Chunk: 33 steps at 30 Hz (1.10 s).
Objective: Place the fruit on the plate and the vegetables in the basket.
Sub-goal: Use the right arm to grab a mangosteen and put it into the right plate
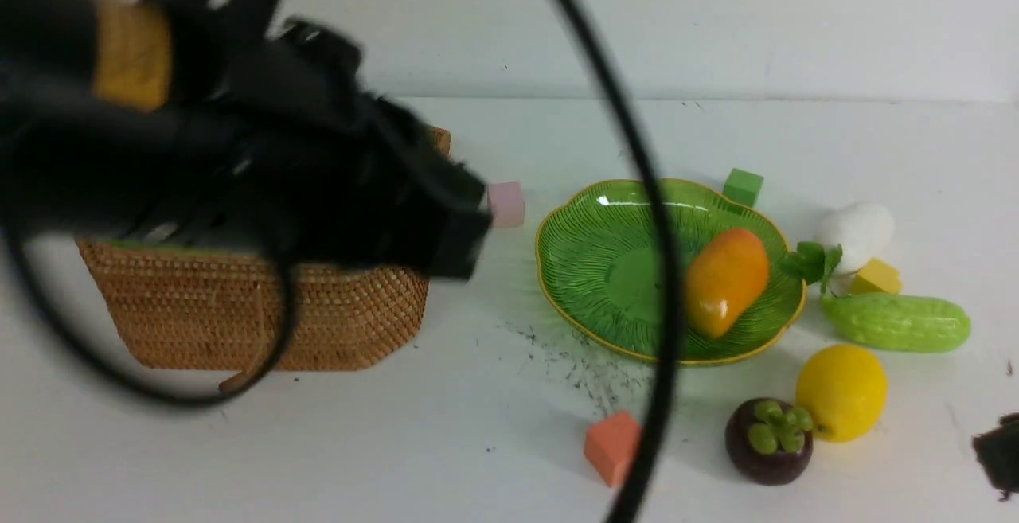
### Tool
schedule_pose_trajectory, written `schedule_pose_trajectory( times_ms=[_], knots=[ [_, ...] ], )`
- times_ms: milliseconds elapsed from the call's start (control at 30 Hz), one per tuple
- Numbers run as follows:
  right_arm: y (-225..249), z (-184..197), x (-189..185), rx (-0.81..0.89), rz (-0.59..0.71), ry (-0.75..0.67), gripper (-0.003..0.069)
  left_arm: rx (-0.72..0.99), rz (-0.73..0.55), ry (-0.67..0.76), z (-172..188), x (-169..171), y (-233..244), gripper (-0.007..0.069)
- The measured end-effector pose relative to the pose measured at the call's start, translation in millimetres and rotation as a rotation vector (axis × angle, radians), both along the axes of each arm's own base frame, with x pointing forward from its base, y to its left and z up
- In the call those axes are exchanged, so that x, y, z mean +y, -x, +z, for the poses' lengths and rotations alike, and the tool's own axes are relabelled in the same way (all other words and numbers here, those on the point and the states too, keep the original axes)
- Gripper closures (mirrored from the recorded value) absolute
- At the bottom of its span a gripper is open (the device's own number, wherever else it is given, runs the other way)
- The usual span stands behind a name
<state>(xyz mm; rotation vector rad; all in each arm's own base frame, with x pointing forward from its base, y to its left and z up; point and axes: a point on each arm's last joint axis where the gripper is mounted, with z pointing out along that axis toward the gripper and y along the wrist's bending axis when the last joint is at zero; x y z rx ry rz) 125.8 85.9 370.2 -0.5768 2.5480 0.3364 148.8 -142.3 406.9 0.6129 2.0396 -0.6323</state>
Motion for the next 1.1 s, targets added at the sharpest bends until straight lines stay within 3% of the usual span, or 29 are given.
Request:
schedule_pose_trajectory(
  times_ms=[200,400,867,1100],
  knots=[
    [-49.7,-34.1,21.4,0.075,-0.022,0.132,0.0466,-0.078,0.006,0.138,-33.1,51.9,60.0,0.0638],
    [-99.7,-70.6,16.6,0.163,-0.148,0.153,0.0374,-0.153,0.012,0.247,-41.5,81.9,93.7,0.0638],
    [-166.1,-137.2,13.0,0.197,-0.193,0.107,0.0083,-0.124,0.010,0.239,-44.4,85.5,98.7,0.0638],
    [-183.7,-161.4,18.8,0.161,-0.154,0.109,0.0046,-0.113,0.006,0.251,-44.3,84.9,99.3,0.0638]
  ],
)
